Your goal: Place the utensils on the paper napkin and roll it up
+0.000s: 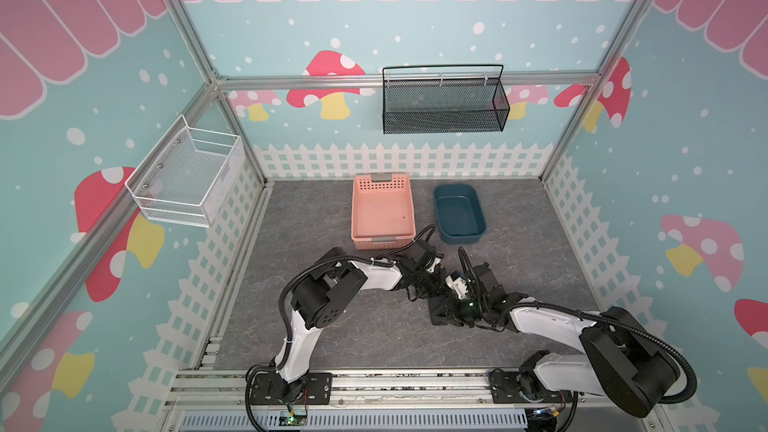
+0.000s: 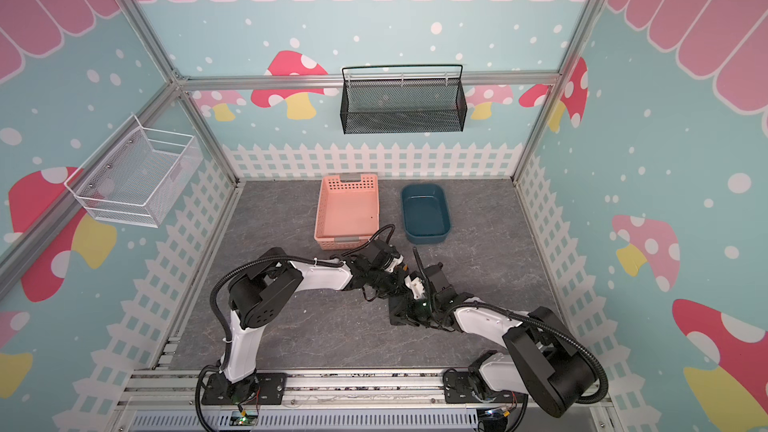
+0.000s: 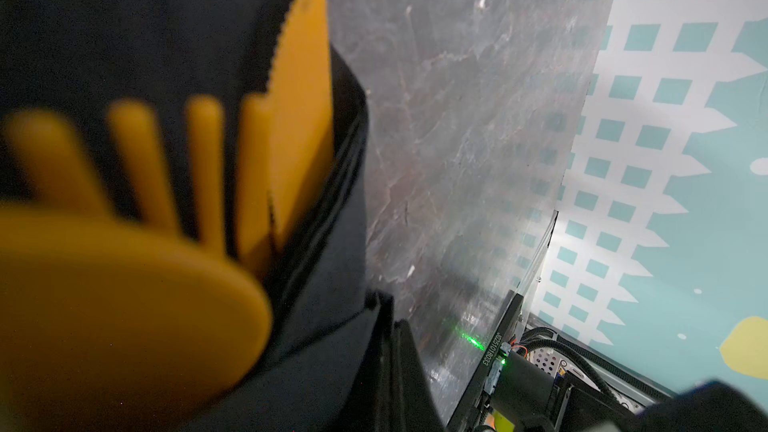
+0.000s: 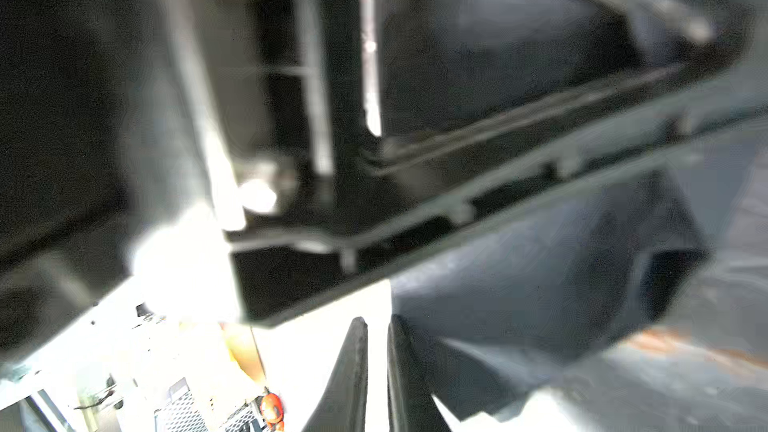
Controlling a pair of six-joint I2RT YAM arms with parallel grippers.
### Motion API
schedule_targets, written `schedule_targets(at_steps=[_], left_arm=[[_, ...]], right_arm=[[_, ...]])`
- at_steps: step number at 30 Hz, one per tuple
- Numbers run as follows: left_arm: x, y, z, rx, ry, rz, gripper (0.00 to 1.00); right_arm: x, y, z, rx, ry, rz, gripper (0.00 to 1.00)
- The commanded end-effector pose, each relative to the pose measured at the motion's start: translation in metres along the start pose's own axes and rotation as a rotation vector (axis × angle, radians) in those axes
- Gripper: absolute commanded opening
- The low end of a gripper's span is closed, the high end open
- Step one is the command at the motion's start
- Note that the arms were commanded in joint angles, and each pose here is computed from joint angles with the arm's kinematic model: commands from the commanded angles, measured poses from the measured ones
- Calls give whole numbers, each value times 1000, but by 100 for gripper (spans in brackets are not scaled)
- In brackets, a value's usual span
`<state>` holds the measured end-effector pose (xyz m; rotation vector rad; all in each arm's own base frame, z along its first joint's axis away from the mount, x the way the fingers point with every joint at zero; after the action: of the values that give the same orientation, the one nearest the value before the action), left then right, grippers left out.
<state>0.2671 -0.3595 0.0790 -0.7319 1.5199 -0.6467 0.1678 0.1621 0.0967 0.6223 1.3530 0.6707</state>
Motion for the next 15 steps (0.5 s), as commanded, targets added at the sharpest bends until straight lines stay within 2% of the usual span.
schedule_targets(at_steps=[1,12,15], left_arm=[[8,27,-5,-57,1,134,0],[5,23,-5,-45,-3,127,0],[0,12,-3,-9,-18,108,5]], right_arm=[[0,-14,-5,13,4,-88,12],[4,-42,-22,49,44,-226,10],[4,-44,-24,53,47,-227,10]])
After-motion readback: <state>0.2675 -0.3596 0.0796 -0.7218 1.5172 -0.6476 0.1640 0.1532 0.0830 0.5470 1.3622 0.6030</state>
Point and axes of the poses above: each gripper's point midway between its finger pads, its own x axis out along the fingers, its own y axis along the line the jaws close on, z = x × y, the point moved 9 cm from there along -x, back along the fingers, and after that the axes turned 6 degrees about -x, right-handed, at the moved point
